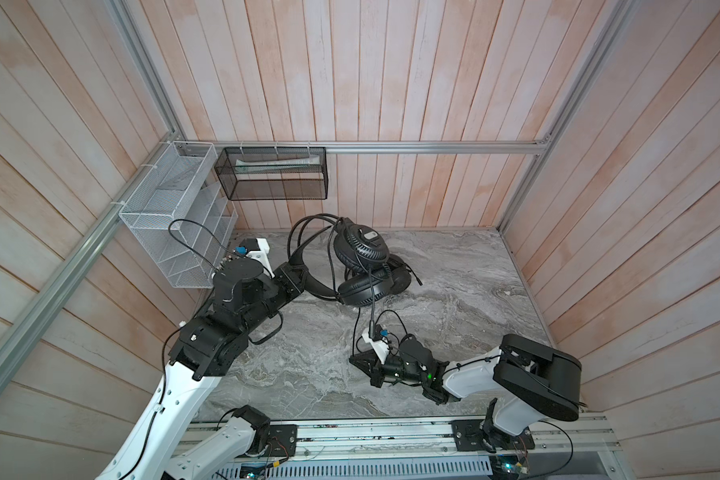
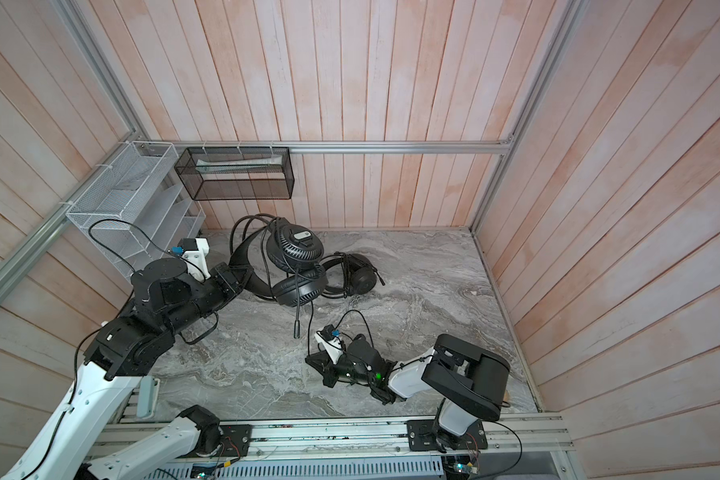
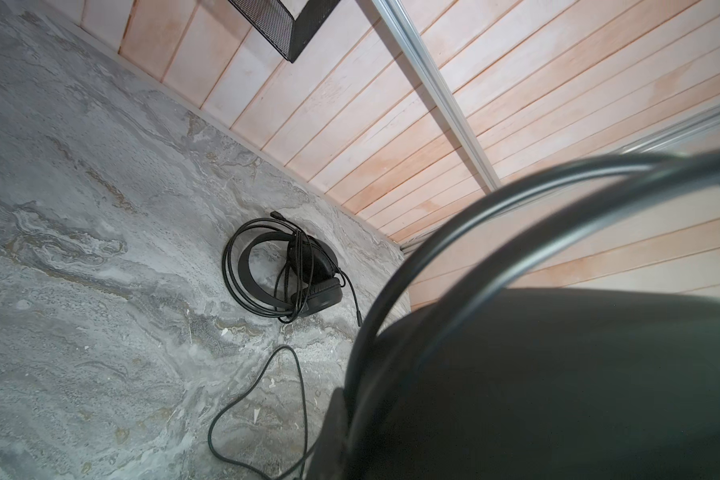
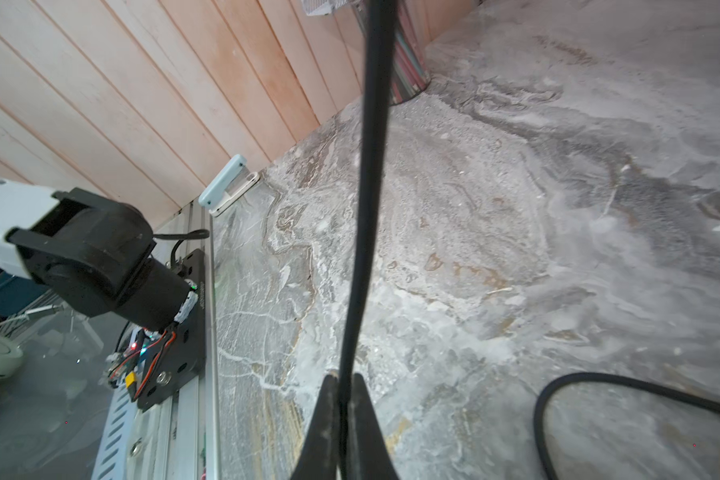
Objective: Wrap the headphones
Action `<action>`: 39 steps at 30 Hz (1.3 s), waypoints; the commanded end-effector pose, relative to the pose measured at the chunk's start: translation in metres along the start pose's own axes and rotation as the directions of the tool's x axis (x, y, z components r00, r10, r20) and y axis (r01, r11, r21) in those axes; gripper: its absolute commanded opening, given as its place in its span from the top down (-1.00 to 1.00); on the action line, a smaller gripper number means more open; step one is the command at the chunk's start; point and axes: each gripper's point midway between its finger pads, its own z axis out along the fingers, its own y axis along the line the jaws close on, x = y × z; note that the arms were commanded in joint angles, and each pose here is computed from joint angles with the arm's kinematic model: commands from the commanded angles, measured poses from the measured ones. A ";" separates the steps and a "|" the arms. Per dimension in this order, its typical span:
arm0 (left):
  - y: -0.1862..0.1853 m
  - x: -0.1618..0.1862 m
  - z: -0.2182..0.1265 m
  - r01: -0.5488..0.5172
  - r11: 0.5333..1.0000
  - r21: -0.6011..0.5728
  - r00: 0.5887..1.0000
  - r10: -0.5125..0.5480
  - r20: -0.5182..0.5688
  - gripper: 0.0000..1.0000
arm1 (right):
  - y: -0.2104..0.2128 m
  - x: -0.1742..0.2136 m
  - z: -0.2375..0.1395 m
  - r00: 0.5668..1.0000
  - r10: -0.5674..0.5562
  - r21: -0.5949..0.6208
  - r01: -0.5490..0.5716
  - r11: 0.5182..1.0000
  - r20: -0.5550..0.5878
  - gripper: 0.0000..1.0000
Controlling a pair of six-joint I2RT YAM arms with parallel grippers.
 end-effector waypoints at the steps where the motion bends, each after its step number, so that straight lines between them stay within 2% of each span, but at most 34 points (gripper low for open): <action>1: -0.012 -0.021 0.010 0.024 0.998 0.057 0.997 -0.028 0.067 1.00 | 0.016 0.003 0.007 0.998 -0.060 0.000 0.060 0.998 -0.036 1.00; 7: 0.013 -0.036 0.025 0.033 0.997 -0.066 0.988 -0.023 0.150 1.00 | 0.052 -0.005 0.009 0.991 -0.121 -0.053 0.117 0.992 -0.065 1.00; 13: 0.030 -0.042 0.040 0.055 0.991 -0.121 0.980 -0.030 0.199 1.00 | 0.084 -0.020 0.007 0.978 -0.191 -0.128 0.179 0.975 -0.085 1.00; 20: 0.052 -0.036 0.060 0.060 0.978 -0.200 0.982 -0.021 0.190 1.00 | 0.111 -0.043 -0.005 0.966 -0.250 -0.169 0.237 0.957 -0.061 1.00; 33: 0.083 -0.023 0.074 0.038 0.954 -0.298 0.985 0.014 0.170 1.00 | 0.136 -0.090 -0.036 0.931 -0.361 -0.141 0.351 0.926 -0.050 1.00; 39: 0.110 -0.006 0.086 -0.037 0.922 -0.385 0.992 0.081 0.100 1.00 | 0.152 -0.129 -0.059 0.880 -0.473 -0.127 0.465 0.876 -0.041 1.00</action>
